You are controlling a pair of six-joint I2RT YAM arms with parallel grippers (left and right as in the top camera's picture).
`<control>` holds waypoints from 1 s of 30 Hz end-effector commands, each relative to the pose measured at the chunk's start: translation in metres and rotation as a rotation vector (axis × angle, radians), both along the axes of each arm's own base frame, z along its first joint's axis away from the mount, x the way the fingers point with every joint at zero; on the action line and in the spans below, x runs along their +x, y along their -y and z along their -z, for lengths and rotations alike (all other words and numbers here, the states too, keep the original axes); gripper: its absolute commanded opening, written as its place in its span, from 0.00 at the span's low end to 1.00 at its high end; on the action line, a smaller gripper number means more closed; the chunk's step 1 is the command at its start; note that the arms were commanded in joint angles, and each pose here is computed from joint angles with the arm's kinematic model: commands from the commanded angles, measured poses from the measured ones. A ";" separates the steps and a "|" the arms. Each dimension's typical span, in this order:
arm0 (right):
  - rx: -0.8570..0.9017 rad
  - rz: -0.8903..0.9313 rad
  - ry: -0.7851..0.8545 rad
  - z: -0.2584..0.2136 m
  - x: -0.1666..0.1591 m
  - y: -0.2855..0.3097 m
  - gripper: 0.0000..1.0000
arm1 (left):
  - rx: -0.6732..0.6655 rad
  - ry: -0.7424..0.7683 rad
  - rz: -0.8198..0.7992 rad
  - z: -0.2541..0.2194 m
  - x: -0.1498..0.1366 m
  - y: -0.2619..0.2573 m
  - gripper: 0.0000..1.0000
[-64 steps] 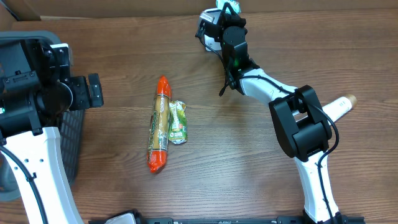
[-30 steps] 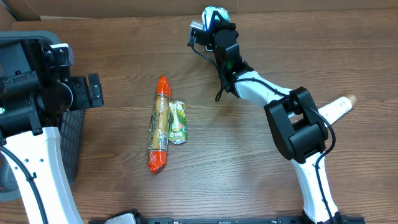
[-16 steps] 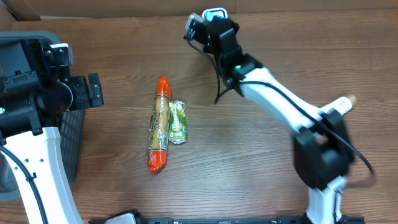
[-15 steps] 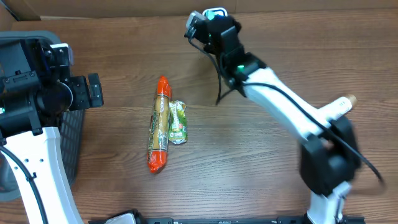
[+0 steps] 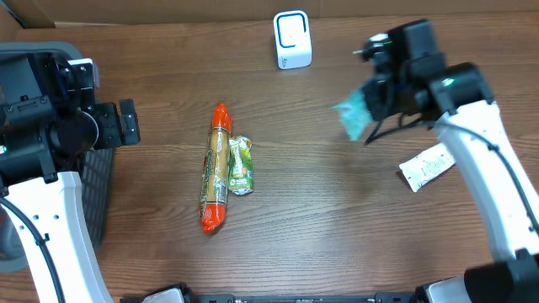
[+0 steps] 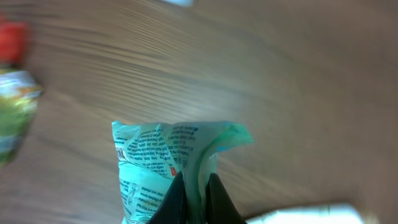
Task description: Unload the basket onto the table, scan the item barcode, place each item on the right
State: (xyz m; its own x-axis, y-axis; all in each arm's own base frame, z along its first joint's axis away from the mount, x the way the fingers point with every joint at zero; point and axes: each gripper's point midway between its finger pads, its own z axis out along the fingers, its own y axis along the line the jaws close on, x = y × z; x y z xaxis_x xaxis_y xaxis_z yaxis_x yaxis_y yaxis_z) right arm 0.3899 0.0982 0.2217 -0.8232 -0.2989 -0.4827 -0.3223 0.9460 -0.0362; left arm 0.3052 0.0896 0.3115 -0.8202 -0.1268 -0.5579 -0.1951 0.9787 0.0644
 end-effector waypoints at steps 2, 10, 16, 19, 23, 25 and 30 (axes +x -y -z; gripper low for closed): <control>0.074 0.201 -0.085 0.042 0.013 0.055 0.04 | 0.015 0.005 0.012 -0.003 0.000 0.000 0.99; 0.107 0.410 -0.217 0.125 0.024 0.140 0.04 | 0.015 0.005 0.012 -0.003 0.000 0.000 1.00; 0.112 0.506 -0.263 0.144 0.017 0.178 0.04 | 0.015 0.005 0.012 -0.003 0.000 0.000 1.00; 0.133 0.538 -0.278 0.145 0.014 0.180 0.08 | 0.015 0.005 0.012 -0.003 0.000 0.000 1.00; 0.139 0.557 -0.302 0.146 0.009 0.179 0.37 | 0.015 0.005 0.012 -0.003 0.000 0.000 0.99; 0.141 0.555 -0.307 0.146 0.007 0.178 0.42 | 0.015 0.005 0.012 -0.003 0.000 0.000 0.99; 0.209 0.529 -0.329 0.133 0.008 0.165 0.52 | 0.015 0.005 0.012 -0.003 0.000 0.000 1.00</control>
